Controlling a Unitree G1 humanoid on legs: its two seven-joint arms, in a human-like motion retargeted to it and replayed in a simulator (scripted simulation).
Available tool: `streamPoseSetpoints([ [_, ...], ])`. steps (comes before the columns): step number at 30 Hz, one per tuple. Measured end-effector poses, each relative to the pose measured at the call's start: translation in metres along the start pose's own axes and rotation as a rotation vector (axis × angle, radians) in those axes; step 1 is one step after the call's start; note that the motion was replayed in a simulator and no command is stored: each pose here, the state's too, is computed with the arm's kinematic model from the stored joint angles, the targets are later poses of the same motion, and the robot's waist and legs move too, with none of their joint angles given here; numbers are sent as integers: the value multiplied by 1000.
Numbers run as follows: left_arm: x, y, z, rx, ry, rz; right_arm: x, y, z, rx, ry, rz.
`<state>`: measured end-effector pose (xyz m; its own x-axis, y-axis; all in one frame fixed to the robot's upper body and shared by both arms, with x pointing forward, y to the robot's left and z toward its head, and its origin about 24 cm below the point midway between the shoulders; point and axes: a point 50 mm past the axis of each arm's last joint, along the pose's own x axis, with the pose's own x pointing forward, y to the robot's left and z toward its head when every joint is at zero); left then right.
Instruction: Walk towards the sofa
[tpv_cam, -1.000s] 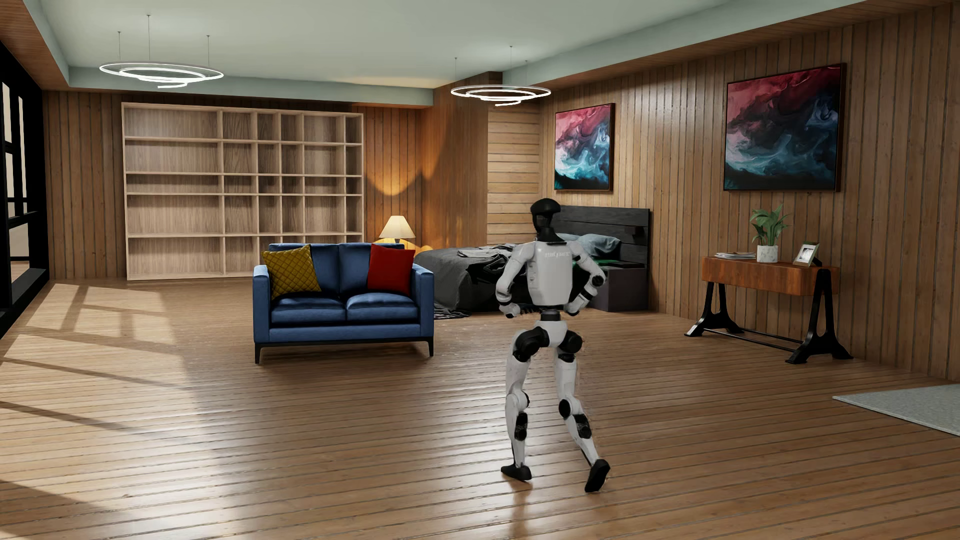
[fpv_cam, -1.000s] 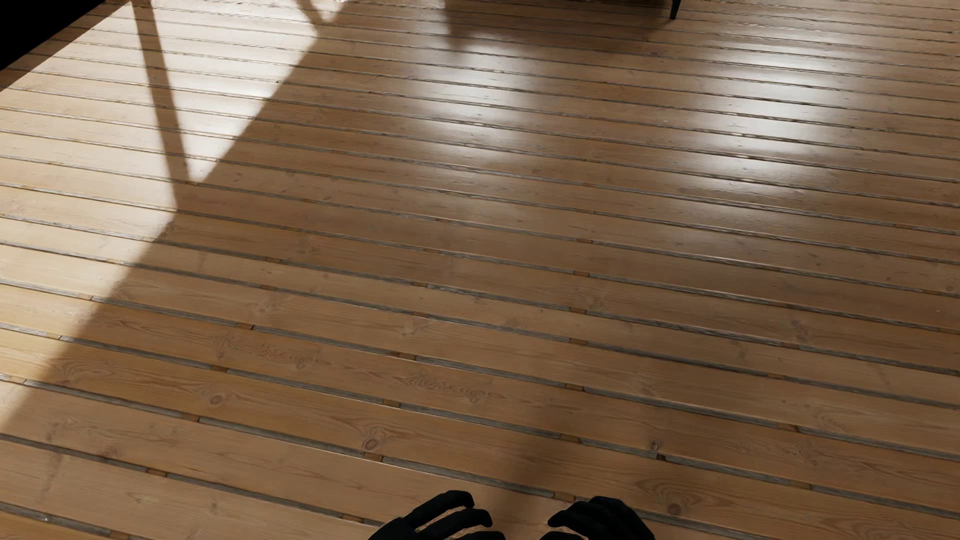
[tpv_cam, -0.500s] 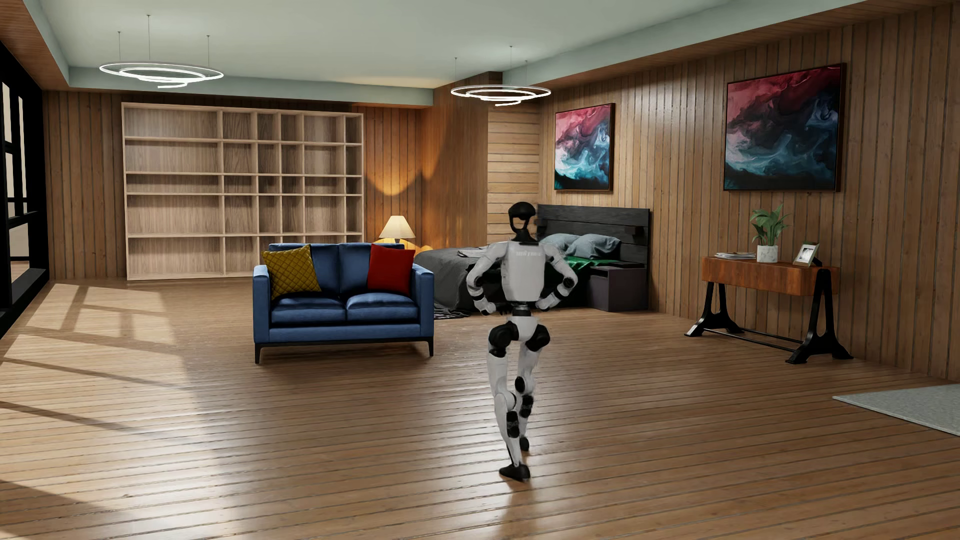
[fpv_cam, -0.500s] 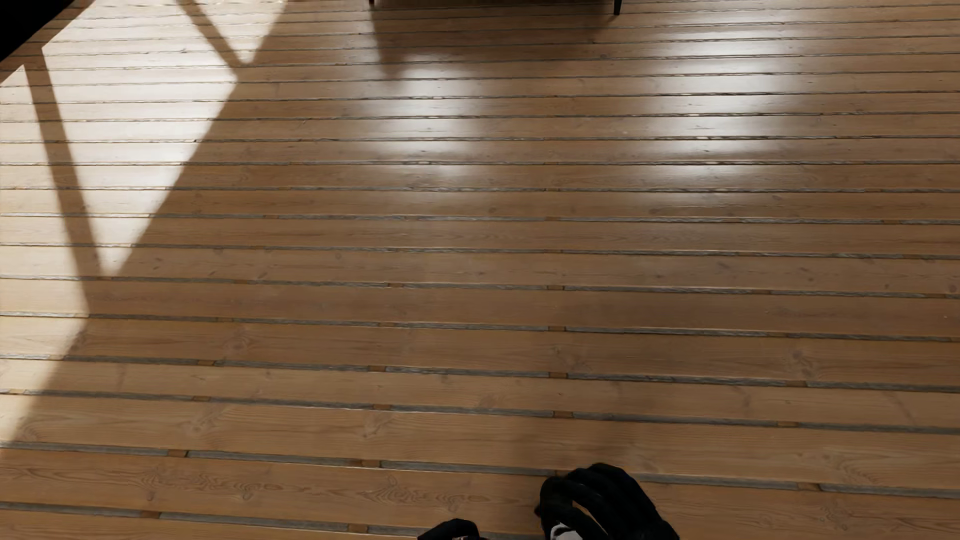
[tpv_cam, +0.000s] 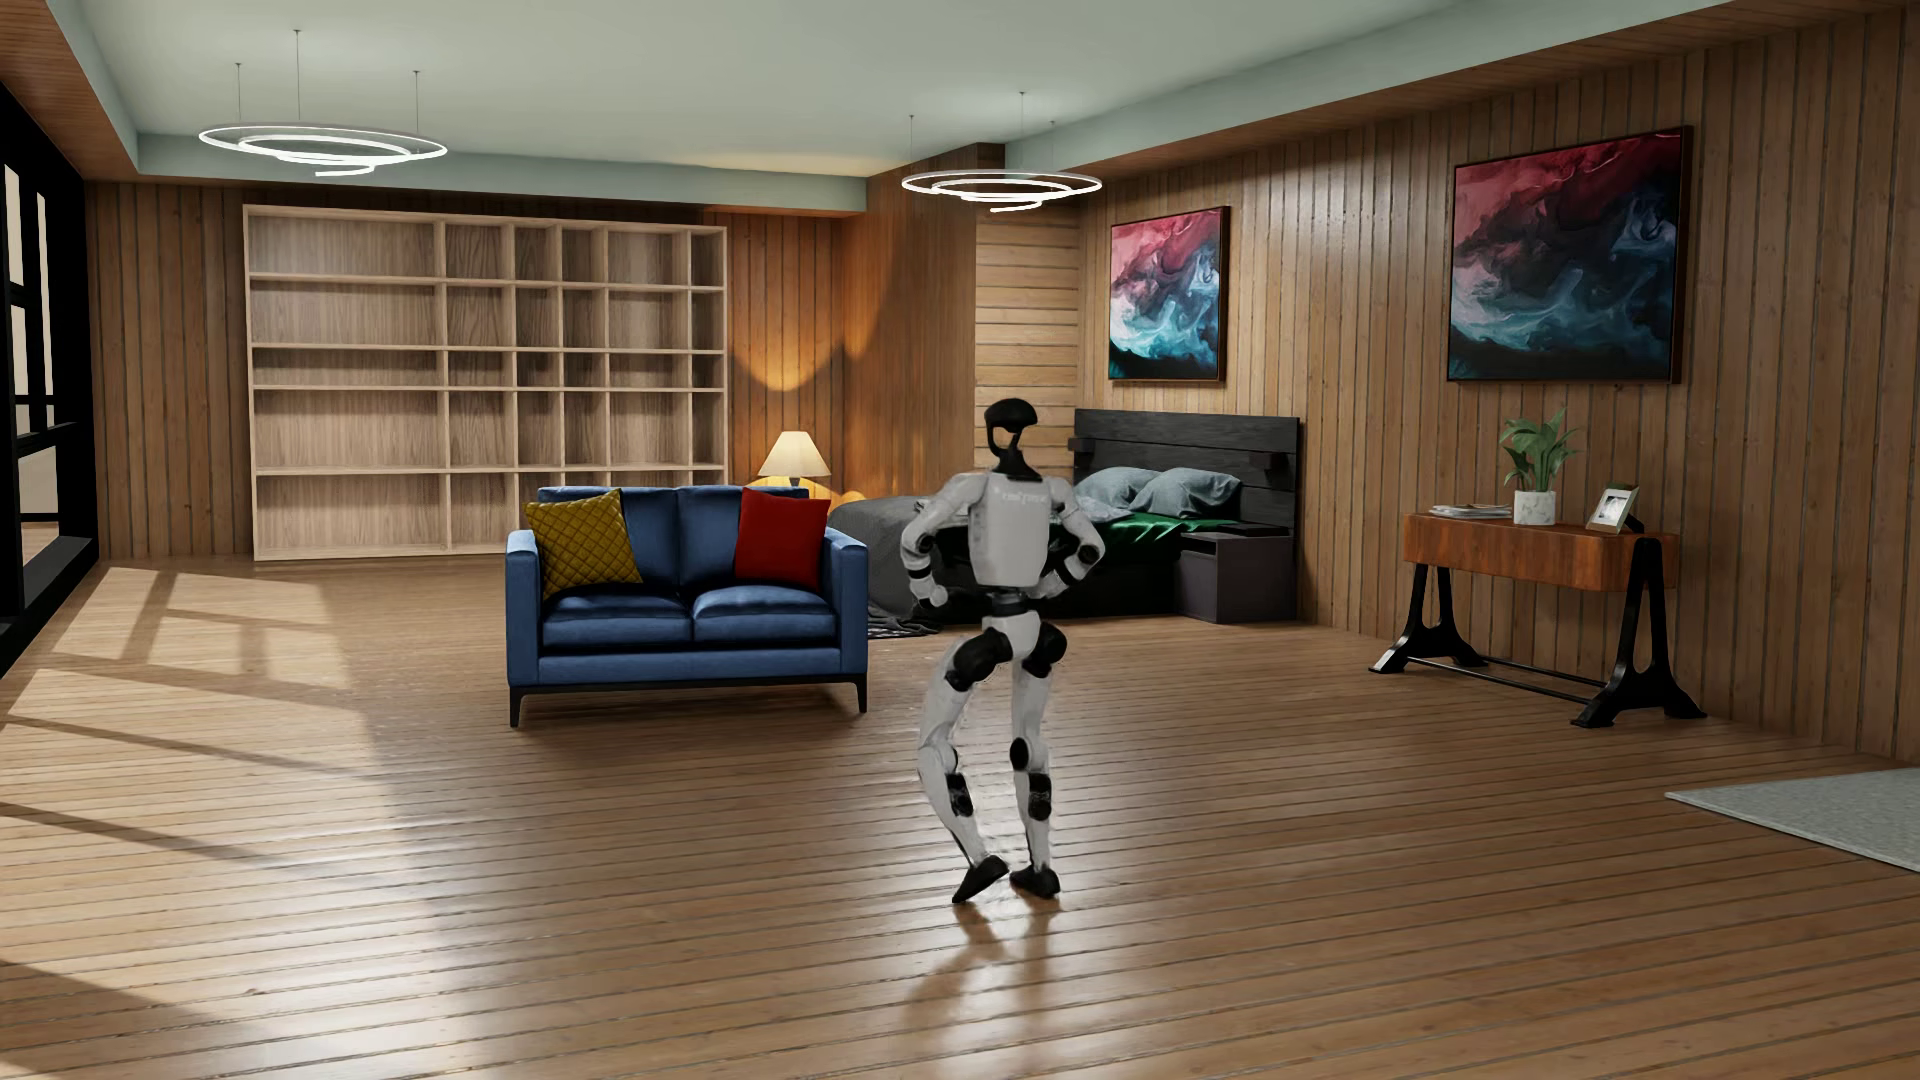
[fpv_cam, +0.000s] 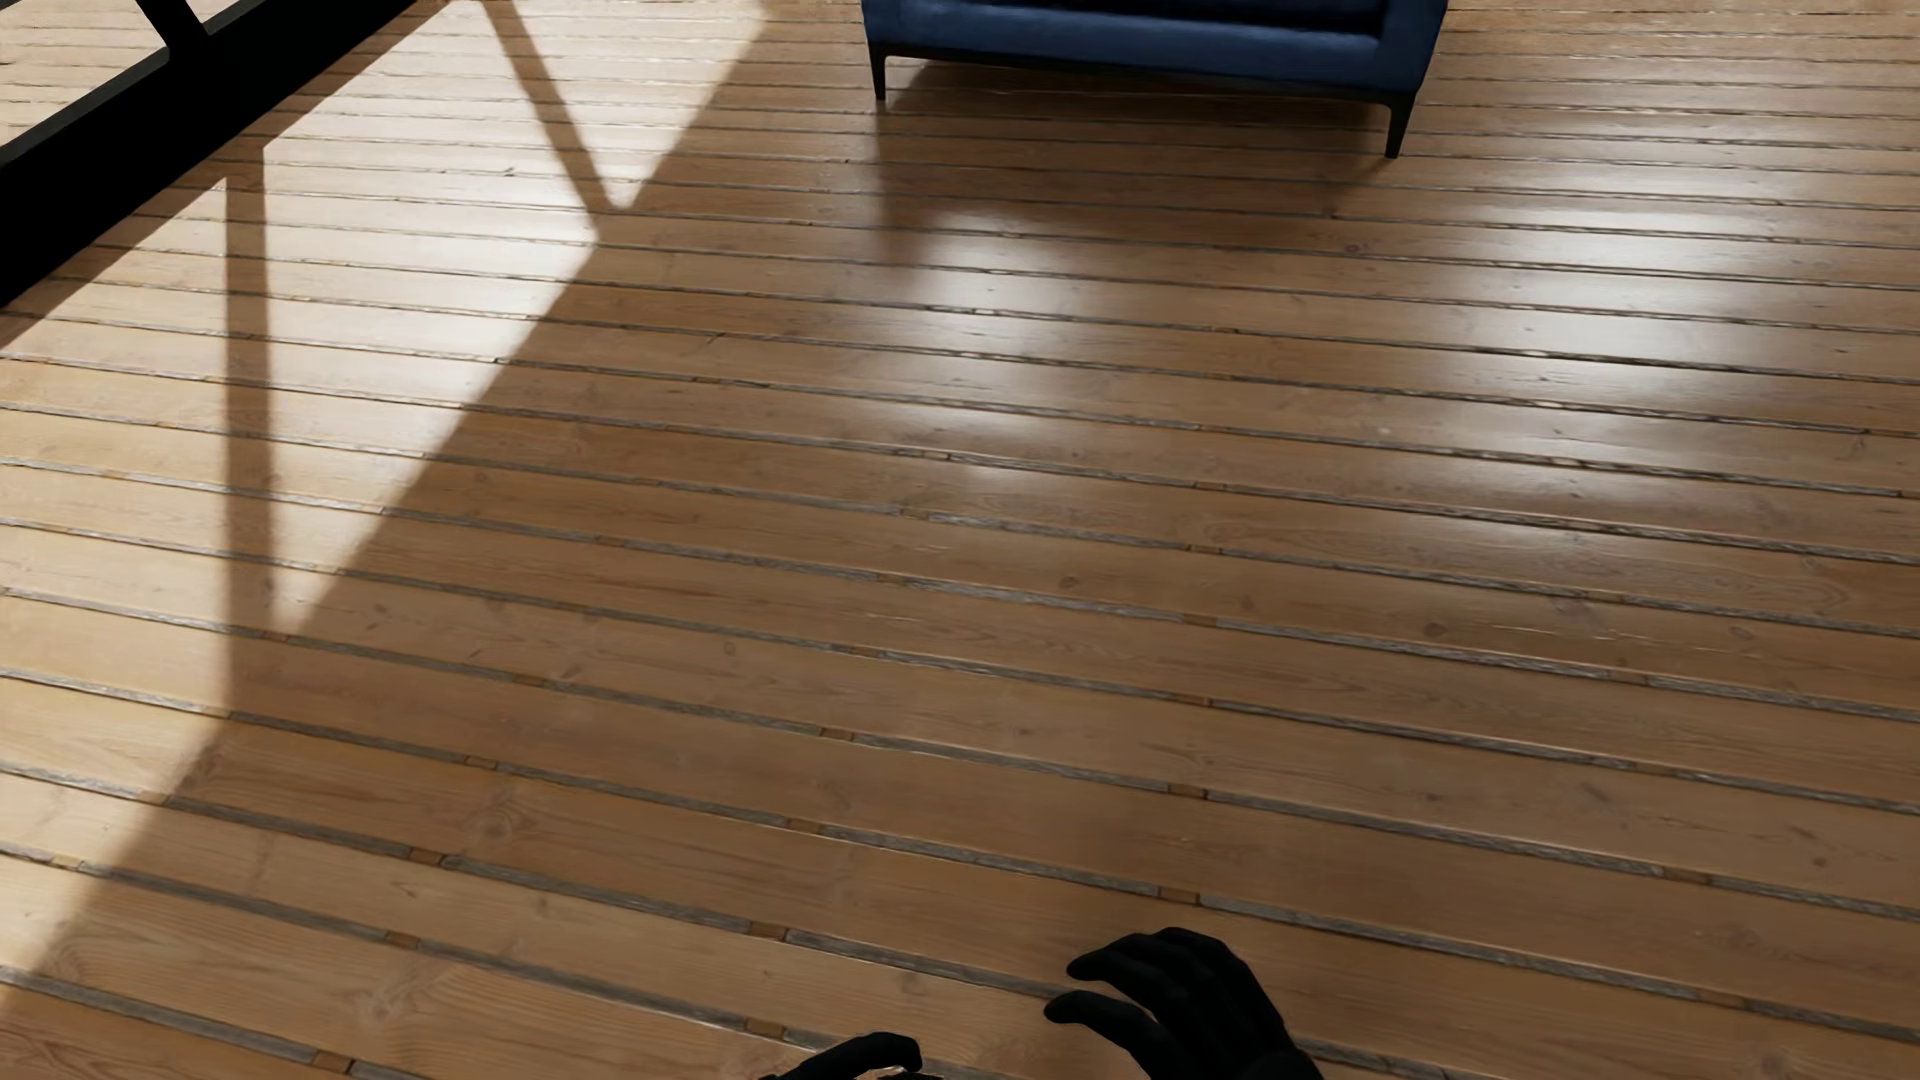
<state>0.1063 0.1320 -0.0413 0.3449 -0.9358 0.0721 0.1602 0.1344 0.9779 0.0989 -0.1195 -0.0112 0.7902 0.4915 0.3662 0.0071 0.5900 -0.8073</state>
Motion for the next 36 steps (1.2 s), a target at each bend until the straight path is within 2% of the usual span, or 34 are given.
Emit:
streamPoseSetpoints([
  [10,6,8,-5,75,122,57,-11,8,-3,45,35,84],
  [13,17,15,-5,102,87,180,-14,9,-11,23,68,98],
  [18,24,9,3,37,61,146,-39,5,-26,-66,0,289],
  [22,40,16,8,4,1,252,-22,-5,-23,-61,-42,210],
  [26,31,3,19,-60,24,193,-20,-11,-25,-127,-76,195],
  [36,29,4,13,-53,83,205,8,-14,-12,-97,-88,2],
])
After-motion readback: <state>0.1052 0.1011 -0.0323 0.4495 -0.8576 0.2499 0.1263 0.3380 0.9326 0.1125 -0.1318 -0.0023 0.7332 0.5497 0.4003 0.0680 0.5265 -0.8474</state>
